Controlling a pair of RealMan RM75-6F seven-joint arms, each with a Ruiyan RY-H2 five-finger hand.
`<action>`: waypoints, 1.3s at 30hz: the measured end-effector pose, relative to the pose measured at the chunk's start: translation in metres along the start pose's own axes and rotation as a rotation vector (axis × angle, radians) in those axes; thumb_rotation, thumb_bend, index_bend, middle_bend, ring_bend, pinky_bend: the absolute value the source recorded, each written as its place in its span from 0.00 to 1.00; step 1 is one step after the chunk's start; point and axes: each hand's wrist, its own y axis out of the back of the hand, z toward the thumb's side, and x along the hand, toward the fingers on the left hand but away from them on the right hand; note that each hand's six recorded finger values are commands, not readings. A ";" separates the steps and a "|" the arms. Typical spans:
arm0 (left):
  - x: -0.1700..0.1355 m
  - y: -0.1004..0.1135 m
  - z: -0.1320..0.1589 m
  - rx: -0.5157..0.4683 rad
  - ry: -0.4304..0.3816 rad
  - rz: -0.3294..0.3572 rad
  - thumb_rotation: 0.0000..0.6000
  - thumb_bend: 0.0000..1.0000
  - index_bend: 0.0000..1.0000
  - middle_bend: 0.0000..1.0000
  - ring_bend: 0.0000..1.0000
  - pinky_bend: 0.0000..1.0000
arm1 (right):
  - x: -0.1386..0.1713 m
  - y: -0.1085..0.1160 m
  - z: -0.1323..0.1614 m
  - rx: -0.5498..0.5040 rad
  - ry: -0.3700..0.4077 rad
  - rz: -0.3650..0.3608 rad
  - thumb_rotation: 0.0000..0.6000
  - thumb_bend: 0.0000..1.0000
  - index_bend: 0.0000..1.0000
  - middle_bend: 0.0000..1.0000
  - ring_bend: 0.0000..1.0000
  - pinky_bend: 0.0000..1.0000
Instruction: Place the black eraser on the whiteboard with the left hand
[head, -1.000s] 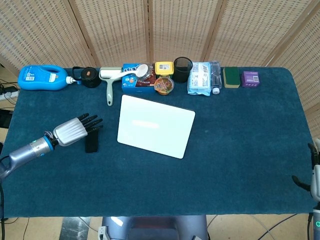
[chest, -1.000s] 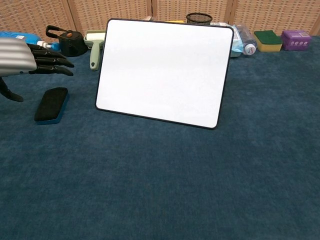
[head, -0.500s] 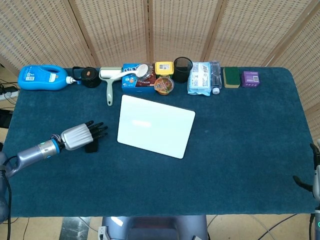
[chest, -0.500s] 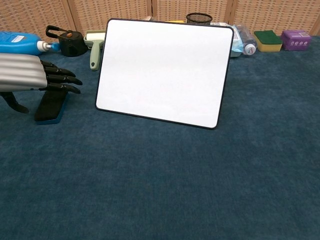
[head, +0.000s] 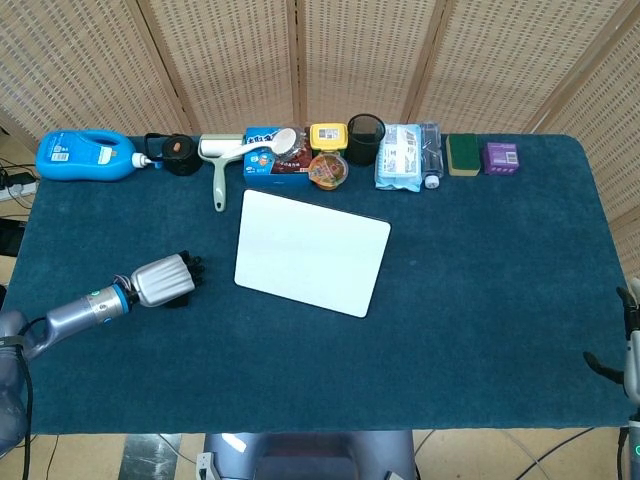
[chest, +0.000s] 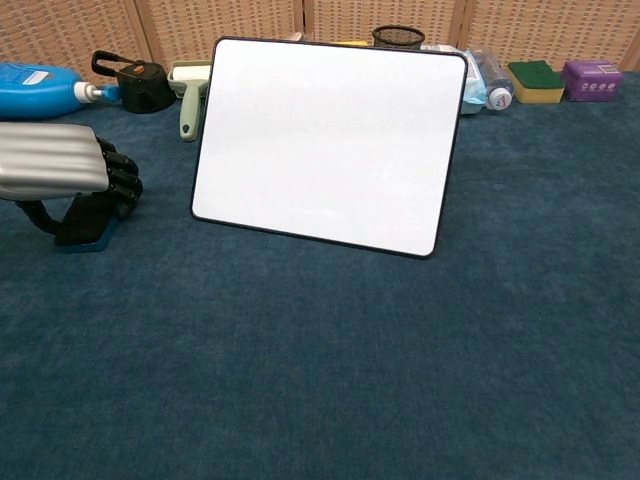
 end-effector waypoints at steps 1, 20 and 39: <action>0.000 0.001 0.000 0.004 0.000 0.005 1.00 0.12 0.50 0.42 0.33 0.46 | 0.000 0.000 0.000 -0.001 0.001 -0.001 1.00 0.02 0.08 0.07 0.10 0.10; -0.017 0.029 -0.002 0.016 0.026 0.175 1.00 0.12 0.55 0.46 0.36 0.49 | 0.003 -0.001 0.004 -0.017 0.018 0.016 1.00 0.02 0.08 0.08 0.10 0.10; 0.021 0.149 -0.009 0.146 0.032 0.567 1.00 0.12 0.55 0.46 0.37 0.49 | 0.002 -0.001 0.002 -0.058 0.019 0.038 1.00 0.02 0.08 0.08 0.11 0.10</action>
